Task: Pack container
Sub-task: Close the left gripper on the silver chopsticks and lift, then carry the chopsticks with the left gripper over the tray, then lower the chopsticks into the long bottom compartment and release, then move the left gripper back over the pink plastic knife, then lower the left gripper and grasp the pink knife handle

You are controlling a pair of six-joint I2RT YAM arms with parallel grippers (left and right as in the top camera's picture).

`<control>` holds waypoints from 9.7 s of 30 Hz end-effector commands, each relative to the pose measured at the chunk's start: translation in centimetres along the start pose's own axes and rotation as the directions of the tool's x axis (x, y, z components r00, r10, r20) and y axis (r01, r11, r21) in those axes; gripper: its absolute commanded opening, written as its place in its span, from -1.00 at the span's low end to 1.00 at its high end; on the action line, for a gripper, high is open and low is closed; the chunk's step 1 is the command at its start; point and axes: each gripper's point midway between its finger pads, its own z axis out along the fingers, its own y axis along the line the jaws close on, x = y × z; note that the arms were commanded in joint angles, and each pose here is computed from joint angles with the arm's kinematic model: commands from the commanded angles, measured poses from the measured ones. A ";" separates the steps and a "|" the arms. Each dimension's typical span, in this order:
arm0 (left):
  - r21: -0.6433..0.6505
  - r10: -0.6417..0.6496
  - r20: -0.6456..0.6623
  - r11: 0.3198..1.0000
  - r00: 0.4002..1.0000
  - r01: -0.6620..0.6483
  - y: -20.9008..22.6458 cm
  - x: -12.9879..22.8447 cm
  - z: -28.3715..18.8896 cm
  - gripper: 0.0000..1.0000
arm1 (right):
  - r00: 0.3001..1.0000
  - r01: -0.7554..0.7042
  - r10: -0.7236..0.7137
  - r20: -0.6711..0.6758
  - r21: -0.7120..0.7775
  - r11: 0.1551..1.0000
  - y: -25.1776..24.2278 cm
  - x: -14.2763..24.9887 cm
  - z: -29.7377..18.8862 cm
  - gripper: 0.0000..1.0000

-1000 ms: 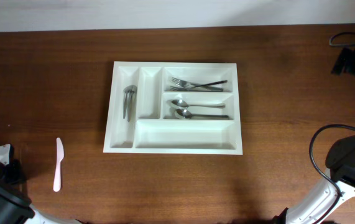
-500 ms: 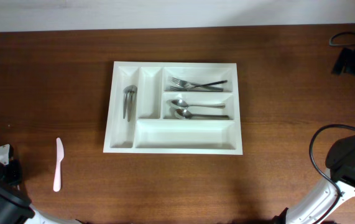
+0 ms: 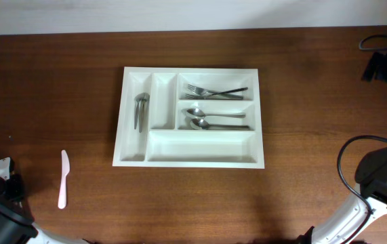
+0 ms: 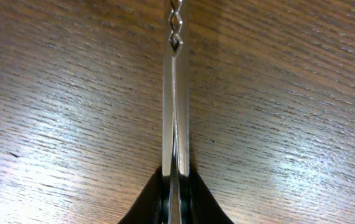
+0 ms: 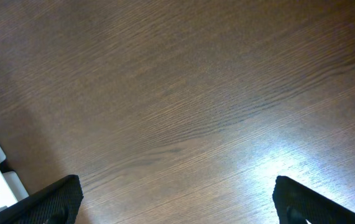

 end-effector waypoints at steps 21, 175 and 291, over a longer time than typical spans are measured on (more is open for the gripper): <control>-0.109 0.342 0.326 0.939 0.881 -0.325 -9.7 -12.5 -10.6 -0.96 | 1.000 -0.013 0.013 0.002 0.000 1.000 -0.1 0.0 -0.1 0.97; -0.124 0.101 0.254 0.990 0.962 -0.071 -17.9 -5.4 -20.9 0.99 | 1.000 -0.013 0.013 0.002 0.000 1.000 -0.1 0.0 -0.1 0.97; 0.010 0.218 -0.091 0.976 0.972 -0.218 -13.9 1.3 1.6 0.81 | 1.000 -0.013 0.013 0.002 0.000 1.000 -0.1 0.0 -0.1 0.97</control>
